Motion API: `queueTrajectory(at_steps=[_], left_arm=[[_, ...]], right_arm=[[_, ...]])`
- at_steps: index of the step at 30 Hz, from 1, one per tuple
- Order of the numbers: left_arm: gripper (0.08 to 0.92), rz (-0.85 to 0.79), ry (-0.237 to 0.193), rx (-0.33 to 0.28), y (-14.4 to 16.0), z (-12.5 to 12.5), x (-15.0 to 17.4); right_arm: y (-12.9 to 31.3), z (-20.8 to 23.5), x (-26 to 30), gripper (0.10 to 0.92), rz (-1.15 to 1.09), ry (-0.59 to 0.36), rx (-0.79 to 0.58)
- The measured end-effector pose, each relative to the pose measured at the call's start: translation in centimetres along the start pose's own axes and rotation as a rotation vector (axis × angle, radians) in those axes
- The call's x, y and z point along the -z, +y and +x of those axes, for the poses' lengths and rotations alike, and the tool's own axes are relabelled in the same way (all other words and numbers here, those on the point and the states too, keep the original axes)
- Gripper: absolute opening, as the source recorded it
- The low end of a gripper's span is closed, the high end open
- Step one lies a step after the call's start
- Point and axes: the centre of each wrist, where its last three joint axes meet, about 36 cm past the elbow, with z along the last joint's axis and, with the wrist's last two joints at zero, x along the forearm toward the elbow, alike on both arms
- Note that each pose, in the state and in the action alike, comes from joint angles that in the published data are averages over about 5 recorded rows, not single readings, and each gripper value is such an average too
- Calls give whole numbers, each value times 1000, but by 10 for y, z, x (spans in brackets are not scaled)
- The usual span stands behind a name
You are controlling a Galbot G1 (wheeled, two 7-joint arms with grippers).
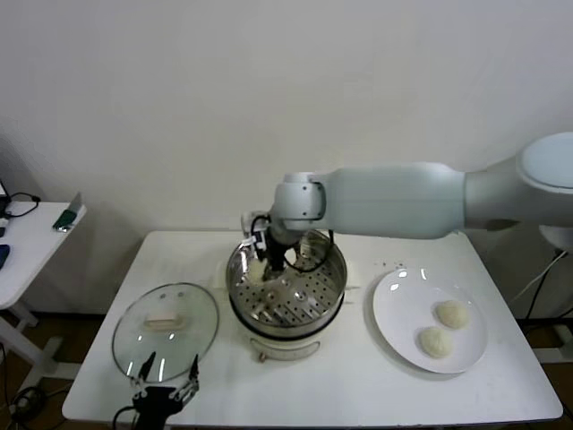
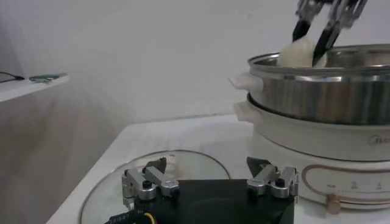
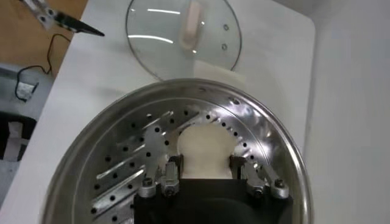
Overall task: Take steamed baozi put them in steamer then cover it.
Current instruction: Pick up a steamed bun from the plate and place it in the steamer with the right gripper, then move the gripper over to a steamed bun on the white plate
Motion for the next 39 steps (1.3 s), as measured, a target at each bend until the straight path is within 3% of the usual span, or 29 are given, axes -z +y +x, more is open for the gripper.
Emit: queueTrajectory(at_steps=[7, 17, 22, 32, 39], left_arm=[[823, 2, 2, 0, 0, 0, -1], [823, 2, 2, -7, -1, -1, 0], [823, 0, 2, -11, -2, -1, 1], [823, -5, 7, -27, -5, 0, 0], [823, -4, 8, -35, -6, -1, 0]], right_arm=[[0, -19, 5, 551, -8, 17, -2], [1, -23, 2, 793, -19, 14, 8], [-4, -3, -16, 822, -11, 15, 17], [-11, 86, -118, 823, -26, 30, 55], [28, 123, -224, 823, -82, 76, 94]])
